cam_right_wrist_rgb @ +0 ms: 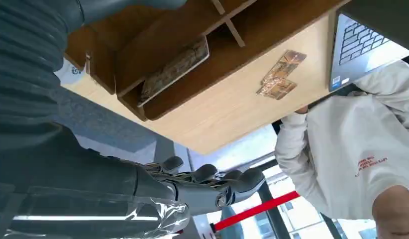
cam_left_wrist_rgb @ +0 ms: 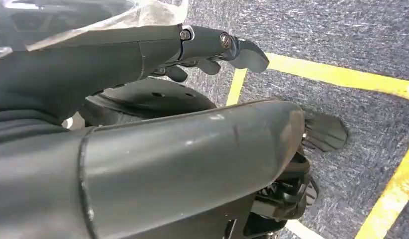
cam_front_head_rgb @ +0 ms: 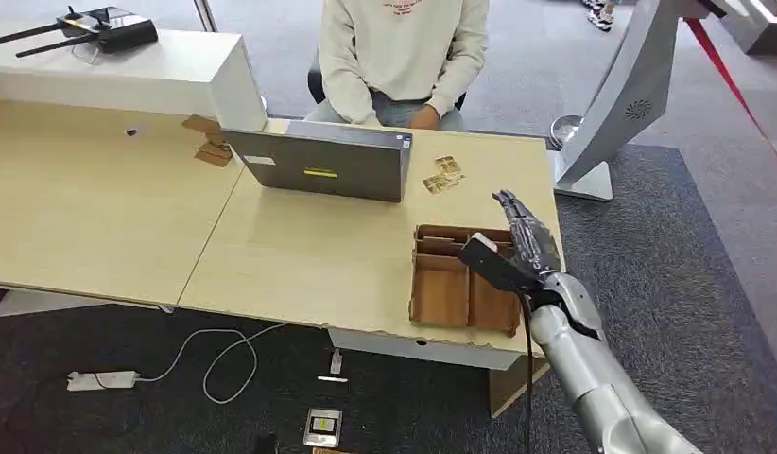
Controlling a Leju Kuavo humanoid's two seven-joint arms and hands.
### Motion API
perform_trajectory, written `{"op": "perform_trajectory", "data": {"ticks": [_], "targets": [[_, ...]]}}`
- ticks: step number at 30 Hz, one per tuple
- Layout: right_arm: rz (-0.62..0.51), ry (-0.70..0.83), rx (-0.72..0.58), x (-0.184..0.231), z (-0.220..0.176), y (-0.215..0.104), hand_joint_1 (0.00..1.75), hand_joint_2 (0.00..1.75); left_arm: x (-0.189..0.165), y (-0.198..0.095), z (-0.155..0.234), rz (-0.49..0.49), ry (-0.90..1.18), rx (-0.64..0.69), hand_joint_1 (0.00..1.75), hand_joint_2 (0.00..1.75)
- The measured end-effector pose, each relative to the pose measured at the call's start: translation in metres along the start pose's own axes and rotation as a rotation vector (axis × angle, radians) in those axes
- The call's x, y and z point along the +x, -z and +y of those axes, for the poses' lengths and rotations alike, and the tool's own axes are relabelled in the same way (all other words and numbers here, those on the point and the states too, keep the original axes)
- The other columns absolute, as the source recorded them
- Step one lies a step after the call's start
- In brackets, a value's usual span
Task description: Pass the card to the sensor for recognition and then transmit it.
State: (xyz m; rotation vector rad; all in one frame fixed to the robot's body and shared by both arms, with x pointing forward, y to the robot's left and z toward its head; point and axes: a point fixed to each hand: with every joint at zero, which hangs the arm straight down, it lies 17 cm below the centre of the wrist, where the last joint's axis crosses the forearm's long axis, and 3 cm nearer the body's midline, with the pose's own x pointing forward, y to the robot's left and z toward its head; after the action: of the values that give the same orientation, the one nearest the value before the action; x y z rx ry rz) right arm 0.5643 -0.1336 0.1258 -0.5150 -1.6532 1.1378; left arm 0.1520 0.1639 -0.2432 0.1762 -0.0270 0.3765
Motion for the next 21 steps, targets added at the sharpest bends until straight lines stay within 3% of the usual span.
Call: {"op": "perform_trajectory", "data": {"ticks": [21], "targets": [[0.046,-0.004,0.032,-0.024,0.011,-0.012,0.05,1.75,0.000,0.000,-0.002,0.001,-0.003,-0.012,0.00,0.00]]}}
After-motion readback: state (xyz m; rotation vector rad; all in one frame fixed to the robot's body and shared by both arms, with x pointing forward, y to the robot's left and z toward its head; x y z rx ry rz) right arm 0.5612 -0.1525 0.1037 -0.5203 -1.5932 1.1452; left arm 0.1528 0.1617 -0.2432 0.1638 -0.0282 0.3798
